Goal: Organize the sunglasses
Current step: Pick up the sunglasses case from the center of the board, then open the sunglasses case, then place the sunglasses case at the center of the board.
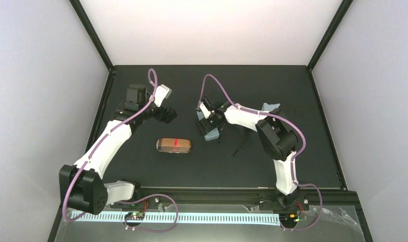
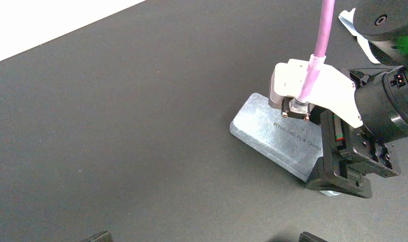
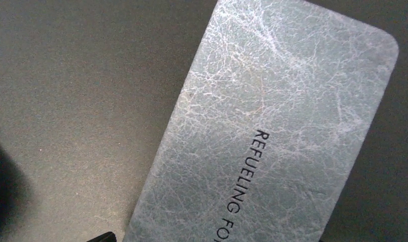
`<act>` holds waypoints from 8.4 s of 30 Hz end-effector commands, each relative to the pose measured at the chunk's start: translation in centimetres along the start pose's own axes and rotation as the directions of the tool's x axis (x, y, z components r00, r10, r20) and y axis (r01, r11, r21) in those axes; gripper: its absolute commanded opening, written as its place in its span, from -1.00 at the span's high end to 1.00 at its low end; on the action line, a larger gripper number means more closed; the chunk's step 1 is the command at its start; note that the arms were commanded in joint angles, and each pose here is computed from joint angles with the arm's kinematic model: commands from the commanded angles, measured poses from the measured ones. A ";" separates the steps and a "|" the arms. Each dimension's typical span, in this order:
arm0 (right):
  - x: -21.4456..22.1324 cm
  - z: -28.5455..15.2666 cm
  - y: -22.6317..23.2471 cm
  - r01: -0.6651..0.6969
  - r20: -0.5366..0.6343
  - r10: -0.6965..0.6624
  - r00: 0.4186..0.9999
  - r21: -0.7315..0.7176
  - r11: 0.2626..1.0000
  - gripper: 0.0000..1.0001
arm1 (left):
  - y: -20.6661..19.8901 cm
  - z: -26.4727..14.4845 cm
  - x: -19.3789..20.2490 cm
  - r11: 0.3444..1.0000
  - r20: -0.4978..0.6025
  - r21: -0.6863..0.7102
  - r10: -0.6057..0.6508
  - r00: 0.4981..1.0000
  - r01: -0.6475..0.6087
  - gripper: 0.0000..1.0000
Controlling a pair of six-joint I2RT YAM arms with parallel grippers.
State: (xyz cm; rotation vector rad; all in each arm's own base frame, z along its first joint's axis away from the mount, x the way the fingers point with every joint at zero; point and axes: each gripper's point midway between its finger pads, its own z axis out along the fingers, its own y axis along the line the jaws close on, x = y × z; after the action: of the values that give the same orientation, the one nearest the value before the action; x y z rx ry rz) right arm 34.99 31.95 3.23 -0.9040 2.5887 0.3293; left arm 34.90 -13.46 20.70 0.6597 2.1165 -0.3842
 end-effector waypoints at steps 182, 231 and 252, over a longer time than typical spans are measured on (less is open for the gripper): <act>-3.8 -23.7 6.1 0.388 0.454 -0.043 0.890 -0.704 0.594 -0.46 | -20.4 -9.2 -1.9 0.357 0.635 0.650 0.231 0.738 -0.671 0.97; -2.8 -24.7 4.6 0.555 0.561 -0.385 0.733 -0.166 0.815 0.92 | -18.7 -2.7 -3.1 0.509 0.355 0.796 0.048 0.934 -0.329 0.80; -1.1 -25.3 4.2 0.579 0.516 -0.439 0.736 -0.143 0.802 0.98 | -18.4 -2.3 -2.2 0.532 0.374 0.763 0.098 0.922 -0.367 -0.97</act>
State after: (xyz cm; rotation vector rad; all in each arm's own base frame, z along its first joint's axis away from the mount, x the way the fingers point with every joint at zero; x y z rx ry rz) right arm 26.75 27.62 25.11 -1.3987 1.8417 0.7194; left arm 23.84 -28.13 24.39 1.2959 1.4657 -1.3263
